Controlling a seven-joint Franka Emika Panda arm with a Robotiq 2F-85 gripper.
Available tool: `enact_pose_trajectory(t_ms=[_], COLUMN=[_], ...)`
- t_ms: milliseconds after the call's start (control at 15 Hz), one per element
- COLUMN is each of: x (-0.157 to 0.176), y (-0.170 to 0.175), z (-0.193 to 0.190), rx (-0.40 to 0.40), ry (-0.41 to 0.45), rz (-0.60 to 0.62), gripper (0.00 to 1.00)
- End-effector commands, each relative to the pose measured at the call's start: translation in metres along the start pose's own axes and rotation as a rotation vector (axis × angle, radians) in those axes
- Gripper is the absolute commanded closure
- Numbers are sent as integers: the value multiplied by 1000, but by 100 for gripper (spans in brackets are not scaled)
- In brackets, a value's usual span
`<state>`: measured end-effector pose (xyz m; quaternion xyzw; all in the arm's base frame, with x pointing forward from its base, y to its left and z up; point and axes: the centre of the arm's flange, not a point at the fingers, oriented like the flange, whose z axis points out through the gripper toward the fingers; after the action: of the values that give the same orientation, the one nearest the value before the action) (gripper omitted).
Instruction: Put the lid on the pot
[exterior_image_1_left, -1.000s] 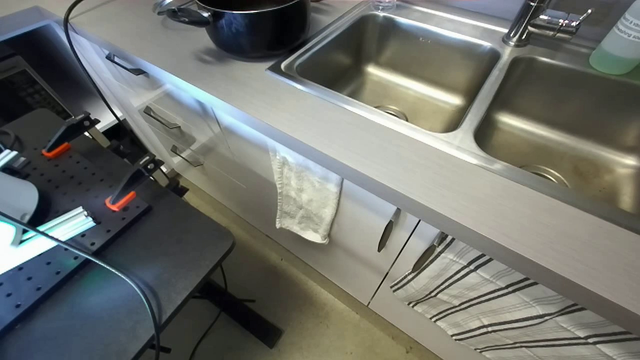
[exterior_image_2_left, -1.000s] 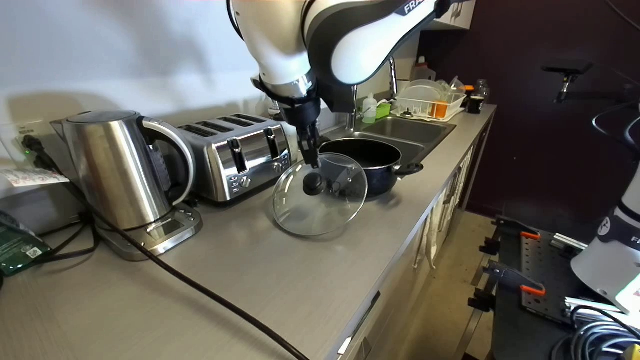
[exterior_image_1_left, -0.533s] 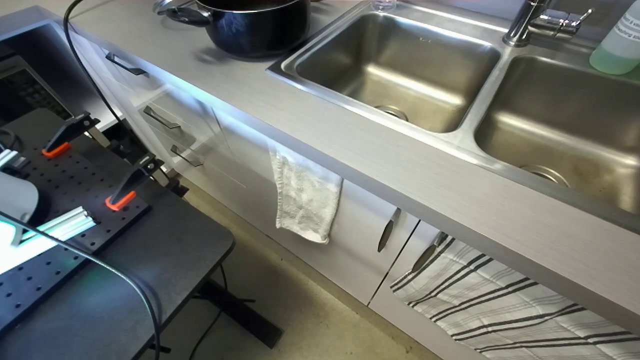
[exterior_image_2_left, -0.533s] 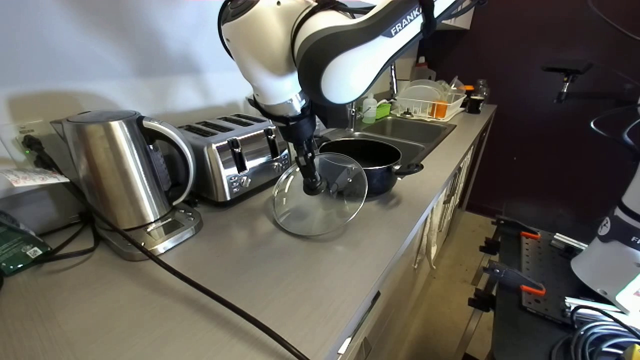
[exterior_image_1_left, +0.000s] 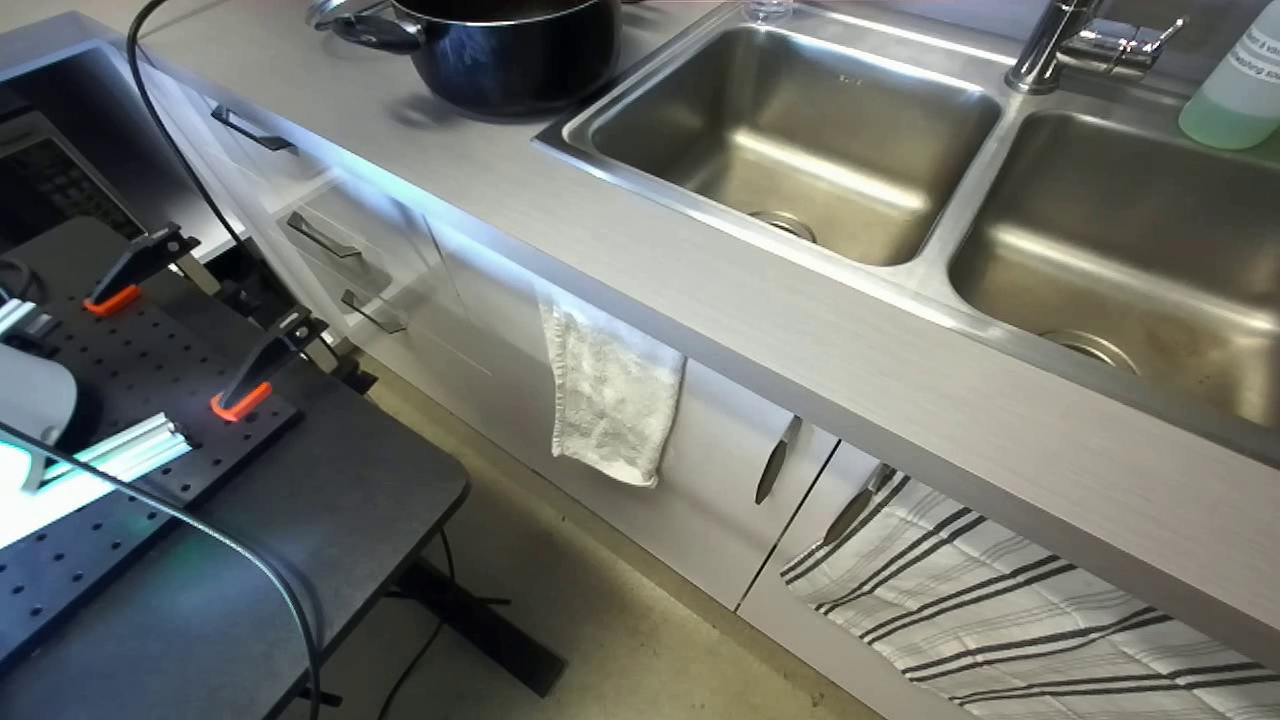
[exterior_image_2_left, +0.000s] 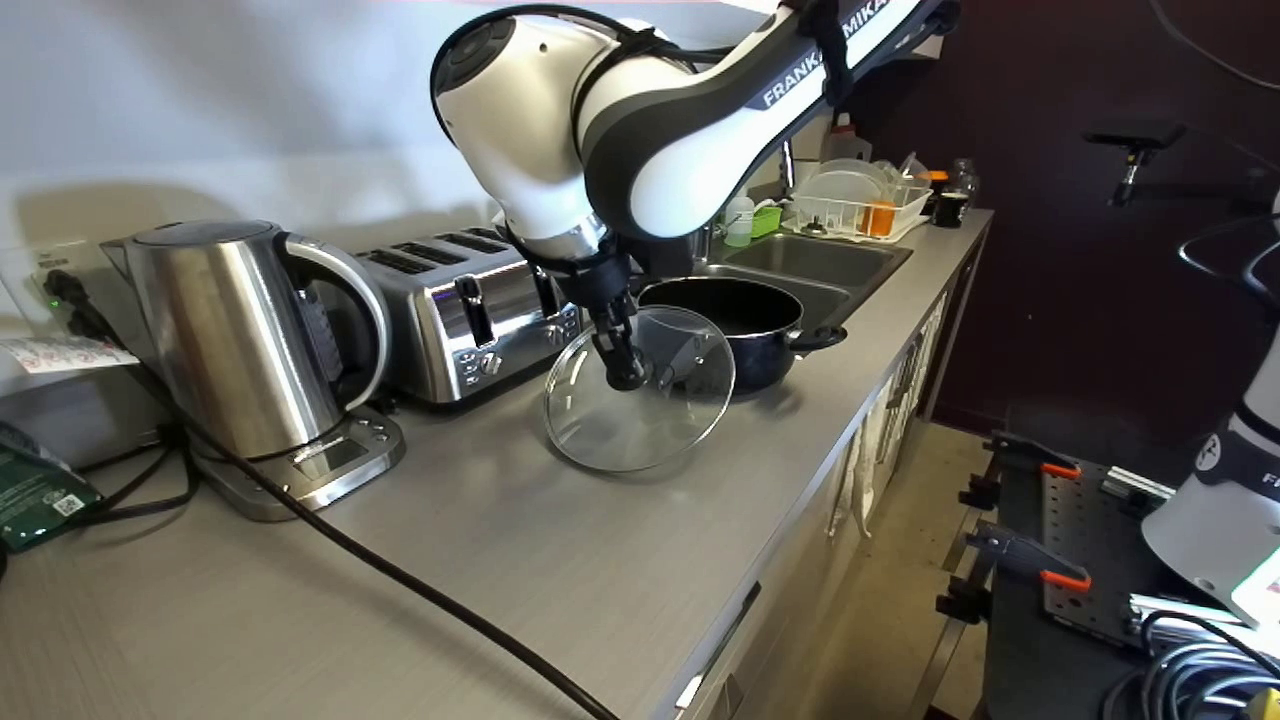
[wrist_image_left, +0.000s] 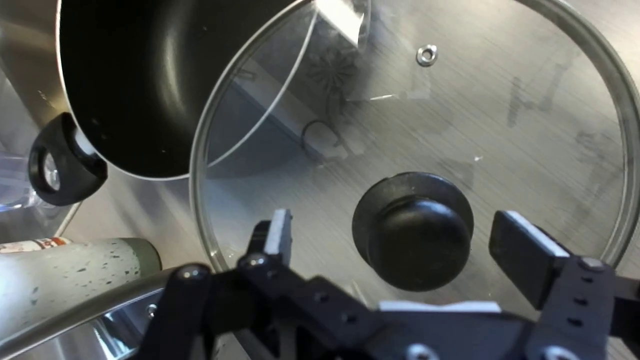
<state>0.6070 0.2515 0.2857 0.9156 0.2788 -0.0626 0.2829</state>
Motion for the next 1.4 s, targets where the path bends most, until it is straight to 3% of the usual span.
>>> enact_pose_trajectory(t_ms=[0,1333], x=[11,19], y=[-1,-5], z=[0,3], rx=[-9,-18], ry=[-22,-17], rz=[11,12], gripper=[0,0])
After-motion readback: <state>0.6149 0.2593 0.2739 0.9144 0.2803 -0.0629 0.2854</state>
